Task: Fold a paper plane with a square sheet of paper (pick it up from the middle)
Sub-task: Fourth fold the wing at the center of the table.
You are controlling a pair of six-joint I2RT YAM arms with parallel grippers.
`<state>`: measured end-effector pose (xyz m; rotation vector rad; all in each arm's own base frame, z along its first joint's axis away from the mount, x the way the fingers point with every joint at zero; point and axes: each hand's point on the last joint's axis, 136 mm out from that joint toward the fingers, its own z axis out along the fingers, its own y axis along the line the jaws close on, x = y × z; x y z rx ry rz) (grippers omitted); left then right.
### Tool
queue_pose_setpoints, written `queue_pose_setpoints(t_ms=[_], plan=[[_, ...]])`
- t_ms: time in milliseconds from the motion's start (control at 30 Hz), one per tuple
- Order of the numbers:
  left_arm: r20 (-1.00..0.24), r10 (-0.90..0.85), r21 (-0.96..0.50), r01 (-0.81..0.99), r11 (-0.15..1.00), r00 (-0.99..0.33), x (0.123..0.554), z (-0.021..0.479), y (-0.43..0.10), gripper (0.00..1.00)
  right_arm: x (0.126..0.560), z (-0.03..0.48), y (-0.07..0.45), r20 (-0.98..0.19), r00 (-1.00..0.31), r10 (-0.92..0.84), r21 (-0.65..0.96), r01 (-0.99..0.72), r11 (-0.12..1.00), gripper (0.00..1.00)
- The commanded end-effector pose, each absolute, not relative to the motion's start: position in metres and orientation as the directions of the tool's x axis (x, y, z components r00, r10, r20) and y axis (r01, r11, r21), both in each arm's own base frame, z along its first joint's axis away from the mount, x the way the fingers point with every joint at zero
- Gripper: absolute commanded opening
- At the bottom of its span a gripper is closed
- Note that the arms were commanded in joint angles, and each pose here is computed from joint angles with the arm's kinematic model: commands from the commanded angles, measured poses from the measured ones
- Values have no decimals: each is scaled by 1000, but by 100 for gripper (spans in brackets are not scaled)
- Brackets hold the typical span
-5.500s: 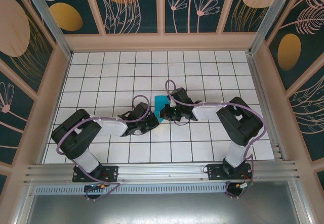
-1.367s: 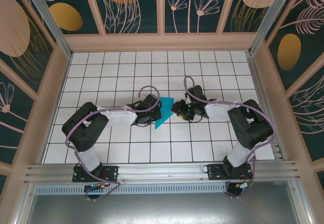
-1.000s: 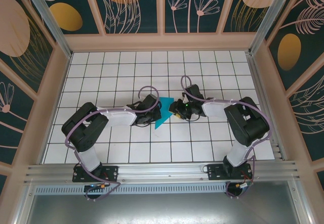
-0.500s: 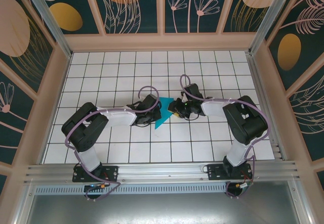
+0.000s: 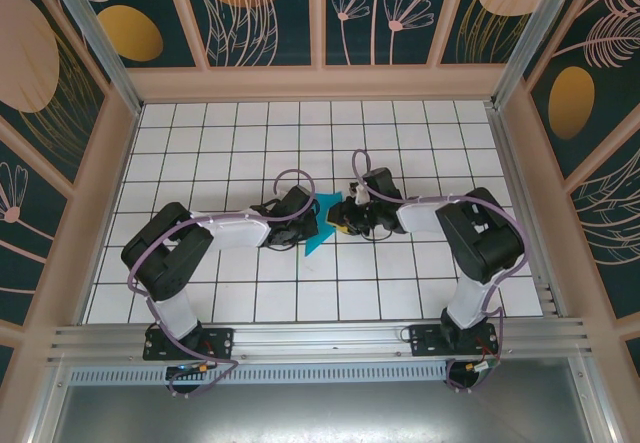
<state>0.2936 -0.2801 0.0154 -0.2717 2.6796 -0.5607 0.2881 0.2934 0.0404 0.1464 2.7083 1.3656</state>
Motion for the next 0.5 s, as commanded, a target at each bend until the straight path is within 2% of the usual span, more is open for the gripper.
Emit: queue_pose_setpoints(t_ms=[0,100,200,333,467], plan=[[-344,-236,-392,-89,916,-909,292,24,-278,0,285,39,302,-85,-994,68,823,-31,567,26],[-359,-240,-408,-80,910,-902,296,34,-280,1,288,35,304,-84,-994,68,821,-30,570,19],[-394,-259,-428,-74,901,-882,301,54,-279,9,293,36,303,-91,-992,87,815,-24,579,10],[-447,-290,-445,-71,893,-846,306,82,-271,24,301,49,297,-133,-982,131,797,-27,603,0],[-512,-329,-463,-68,884,-794,309,112,-256,39,309,72,287,-202,-963,179,773,-45,633,0]])
